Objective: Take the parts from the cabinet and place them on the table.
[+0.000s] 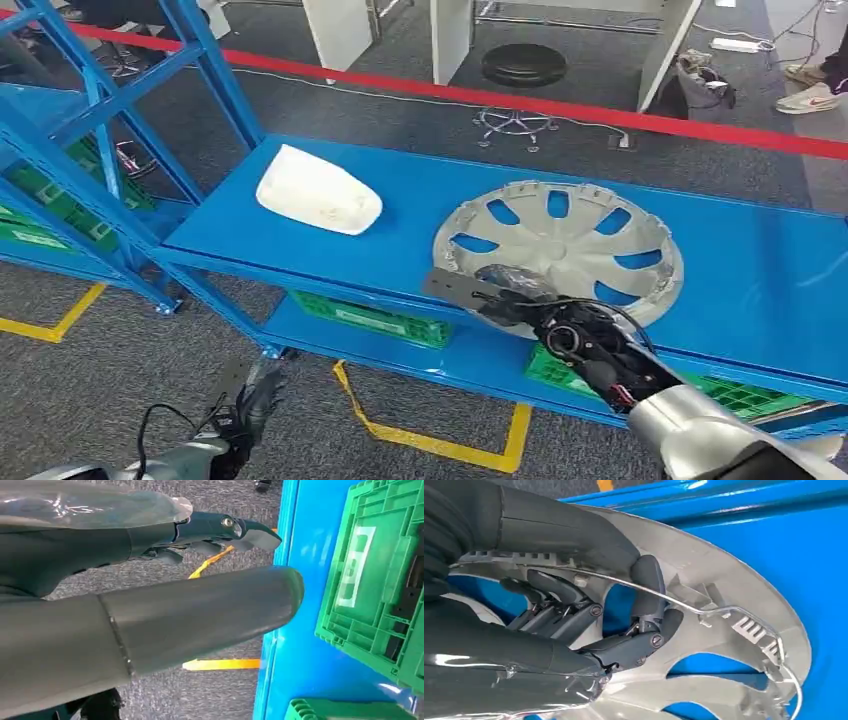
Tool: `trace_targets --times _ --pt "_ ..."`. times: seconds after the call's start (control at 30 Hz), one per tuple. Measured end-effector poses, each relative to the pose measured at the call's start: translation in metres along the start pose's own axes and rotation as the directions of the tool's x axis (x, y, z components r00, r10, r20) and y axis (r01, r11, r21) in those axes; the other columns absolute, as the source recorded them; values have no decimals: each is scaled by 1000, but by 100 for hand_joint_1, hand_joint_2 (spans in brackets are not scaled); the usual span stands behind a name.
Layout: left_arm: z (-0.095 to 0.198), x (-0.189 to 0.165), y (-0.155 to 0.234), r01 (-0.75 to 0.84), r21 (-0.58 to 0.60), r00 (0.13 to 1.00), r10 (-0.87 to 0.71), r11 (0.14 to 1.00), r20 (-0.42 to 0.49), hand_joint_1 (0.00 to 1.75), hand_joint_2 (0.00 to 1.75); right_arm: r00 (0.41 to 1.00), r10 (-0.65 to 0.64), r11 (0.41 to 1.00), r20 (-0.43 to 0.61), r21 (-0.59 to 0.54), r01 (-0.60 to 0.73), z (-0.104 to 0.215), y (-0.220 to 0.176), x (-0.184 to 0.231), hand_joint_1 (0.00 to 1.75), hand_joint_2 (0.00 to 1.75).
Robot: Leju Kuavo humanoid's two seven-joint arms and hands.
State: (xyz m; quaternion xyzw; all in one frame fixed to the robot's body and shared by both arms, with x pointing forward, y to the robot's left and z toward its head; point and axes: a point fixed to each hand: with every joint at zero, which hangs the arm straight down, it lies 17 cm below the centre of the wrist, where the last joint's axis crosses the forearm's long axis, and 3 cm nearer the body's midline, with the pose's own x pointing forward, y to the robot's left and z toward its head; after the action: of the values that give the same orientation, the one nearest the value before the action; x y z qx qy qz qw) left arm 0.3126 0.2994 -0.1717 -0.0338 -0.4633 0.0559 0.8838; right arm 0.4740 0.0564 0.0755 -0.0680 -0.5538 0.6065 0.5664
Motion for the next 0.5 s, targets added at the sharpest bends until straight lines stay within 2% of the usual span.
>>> trace_targets --times 0.37,0.5 --pt "0 0 -1 0 -5 1000 0 1000 1 0 0 999 -51 998 6 -34 51 1 -22 -2 175 175" --pt "0 0 -2 5 -13 1000 -5 1000 0 0 0 991 -131 988 23 -75 132 2 -40 0 175 175"
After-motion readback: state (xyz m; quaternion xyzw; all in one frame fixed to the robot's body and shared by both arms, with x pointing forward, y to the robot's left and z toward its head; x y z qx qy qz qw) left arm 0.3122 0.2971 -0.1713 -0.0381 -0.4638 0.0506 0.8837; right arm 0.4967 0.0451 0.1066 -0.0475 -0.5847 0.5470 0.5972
